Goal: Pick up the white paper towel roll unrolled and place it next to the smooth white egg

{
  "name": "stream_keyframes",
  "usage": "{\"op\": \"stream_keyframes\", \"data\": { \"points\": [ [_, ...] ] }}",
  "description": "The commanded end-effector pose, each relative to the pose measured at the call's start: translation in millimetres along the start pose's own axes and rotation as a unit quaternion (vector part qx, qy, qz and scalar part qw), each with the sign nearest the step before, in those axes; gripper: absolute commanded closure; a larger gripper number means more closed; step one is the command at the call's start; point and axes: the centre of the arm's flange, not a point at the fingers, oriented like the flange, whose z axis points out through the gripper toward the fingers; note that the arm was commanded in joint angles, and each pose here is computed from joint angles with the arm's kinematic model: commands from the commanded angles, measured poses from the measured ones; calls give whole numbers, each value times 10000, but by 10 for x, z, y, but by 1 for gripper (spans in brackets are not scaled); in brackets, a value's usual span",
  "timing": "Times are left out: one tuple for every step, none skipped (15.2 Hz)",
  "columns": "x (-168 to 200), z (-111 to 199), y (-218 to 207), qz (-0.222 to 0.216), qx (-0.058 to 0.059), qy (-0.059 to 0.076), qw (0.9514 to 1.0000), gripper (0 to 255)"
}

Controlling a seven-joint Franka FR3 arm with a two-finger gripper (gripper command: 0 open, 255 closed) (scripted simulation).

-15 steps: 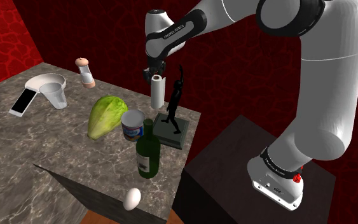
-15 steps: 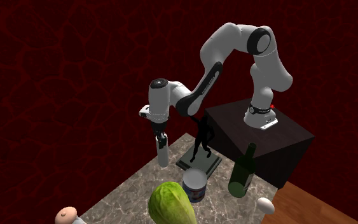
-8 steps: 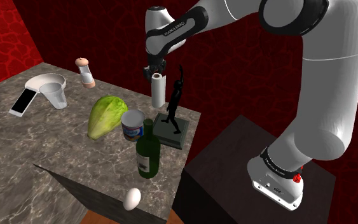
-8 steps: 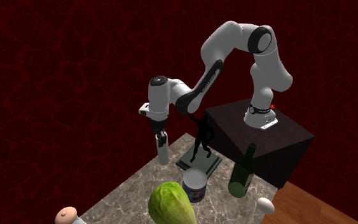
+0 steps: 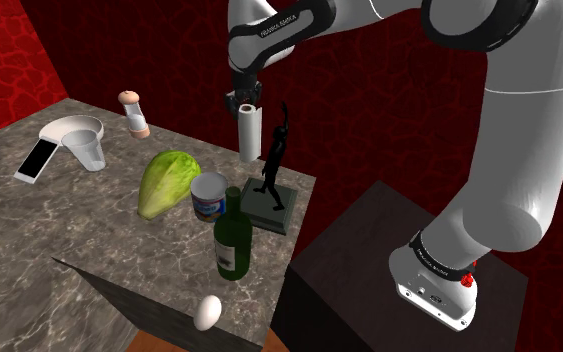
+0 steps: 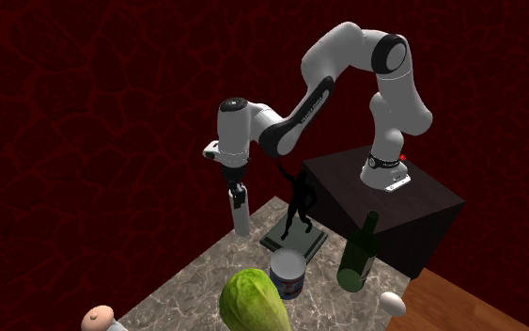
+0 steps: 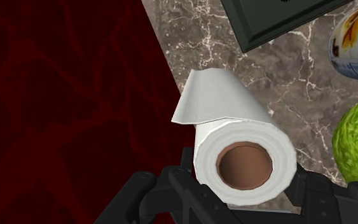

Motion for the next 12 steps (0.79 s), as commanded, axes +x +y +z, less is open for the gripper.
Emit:
{"op": "stream_keyframes", "data": {
  "points": [
    [3, -99, 9, 0, 0, -1, 10000, 255],
    [6, -152, 12, 0, 0, -1, 10000, 255],
    [9, -205, 15, 0, 0, -1, 10000, 255],
    [12, -257, 18, 0, 0, -1, 10000, 255],
    [15, -310, 21, 0, 0, -1, 10000, 255],
    [18, -362, 24, 0, 0, -1, 10000, 255],
    [21, -415, 27, 0, 0, -1, 10000, 255],
    [24, -468, 29, 0, 0, -1, 10000, 255],
    [27, -520, 32, 0, 0, -1, 10000, 255],
    [30, -573, 35, 0, 0, -1, 10000, 255],
    [32, -626, 38, 0, 0, -1, 10000, 255],
    [36, -678, 41, 0, 0, -1, 10000, 255]
  ]
}}
